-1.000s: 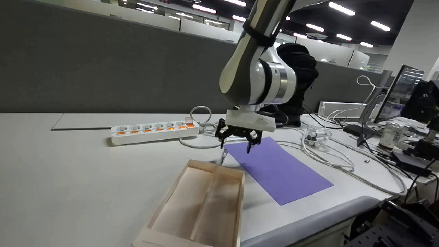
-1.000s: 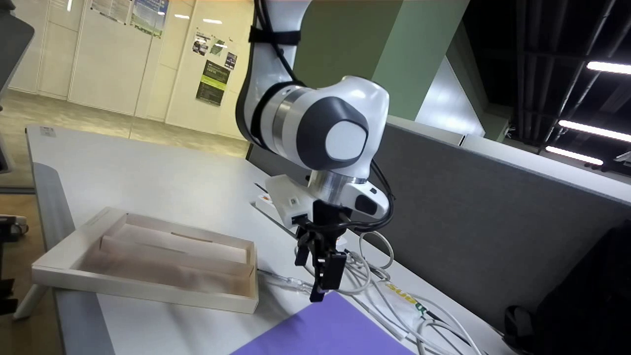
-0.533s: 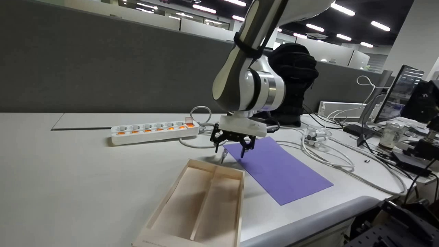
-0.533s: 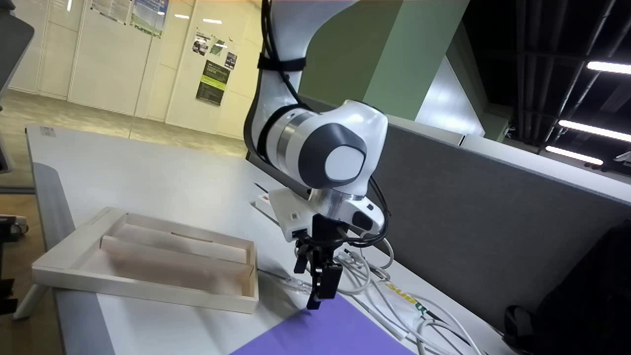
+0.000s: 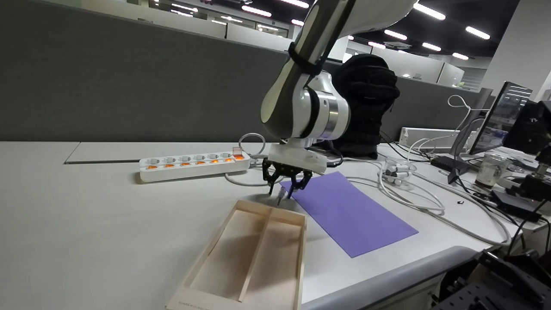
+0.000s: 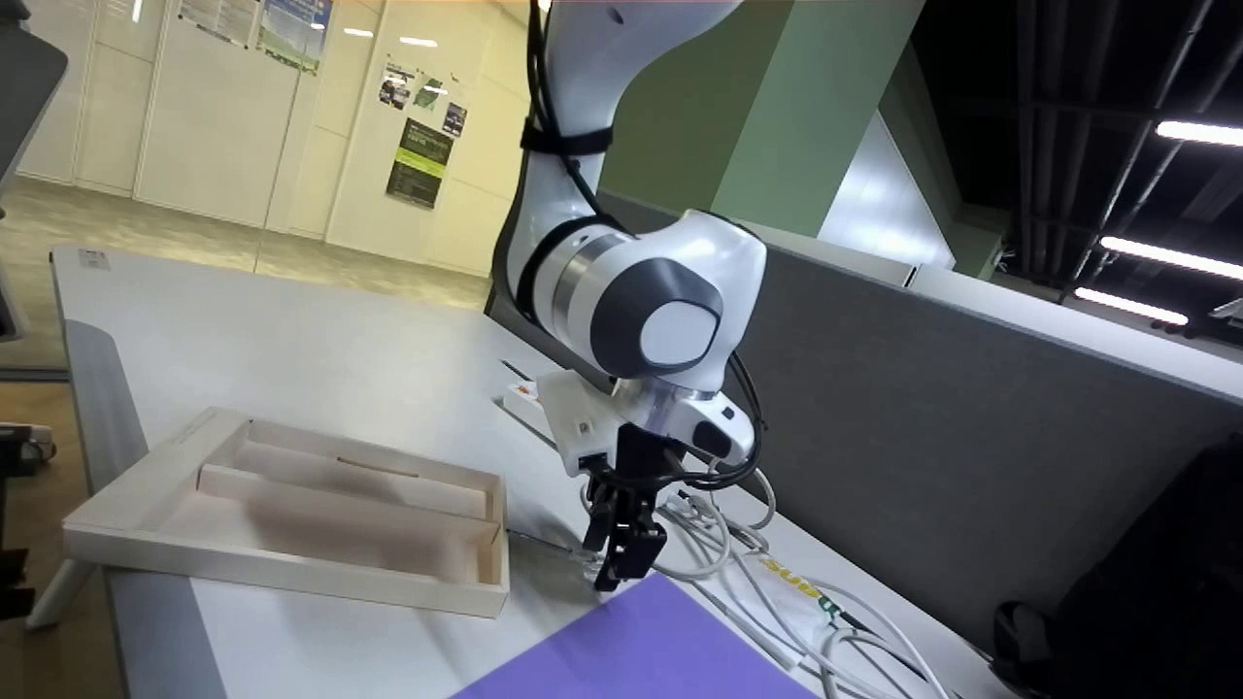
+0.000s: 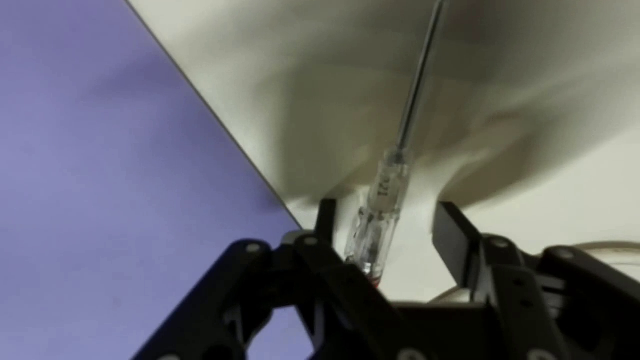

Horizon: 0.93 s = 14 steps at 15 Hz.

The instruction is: Put the screwdriver on the tray

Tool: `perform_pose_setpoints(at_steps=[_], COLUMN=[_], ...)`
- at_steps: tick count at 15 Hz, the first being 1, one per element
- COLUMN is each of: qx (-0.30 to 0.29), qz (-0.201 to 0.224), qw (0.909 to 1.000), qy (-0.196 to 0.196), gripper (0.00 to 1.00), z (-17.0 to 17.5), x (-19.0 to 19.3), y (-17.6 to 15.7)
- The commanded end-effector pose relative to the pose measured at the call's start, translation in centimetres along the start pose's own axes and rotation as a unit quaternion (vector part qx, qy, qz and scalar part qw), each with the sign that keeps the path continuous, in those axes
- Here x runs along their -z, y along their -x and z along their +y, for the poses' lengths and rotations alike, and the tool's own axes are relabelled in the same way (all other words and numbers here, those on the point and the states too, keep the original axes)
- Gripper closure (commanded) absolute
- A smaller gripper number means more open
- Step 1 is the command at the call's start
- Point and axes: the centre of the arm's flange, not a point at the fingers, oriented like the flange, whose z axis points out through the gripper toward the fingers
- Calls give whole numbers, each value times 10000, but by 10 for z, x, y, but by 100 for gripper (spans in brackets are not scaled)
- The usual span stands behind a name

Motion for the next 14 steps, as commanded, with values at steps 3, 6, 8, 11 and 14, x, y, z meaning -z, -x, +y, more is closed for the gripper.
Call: perform_pose_setpoints(at_steps=[3,6,8,11,14], qx=[-28,62,227,575,968], qz=[-82,-161,-159,29,140], qw=[9999,9998,9996,9982,9949], qy=[-144,-89,11,170,249], gripper=[88,96,95,95,95], z=[5,6,3,-7,-13], x=[18,43,63,104,131], y=[12,25,34,49,63])
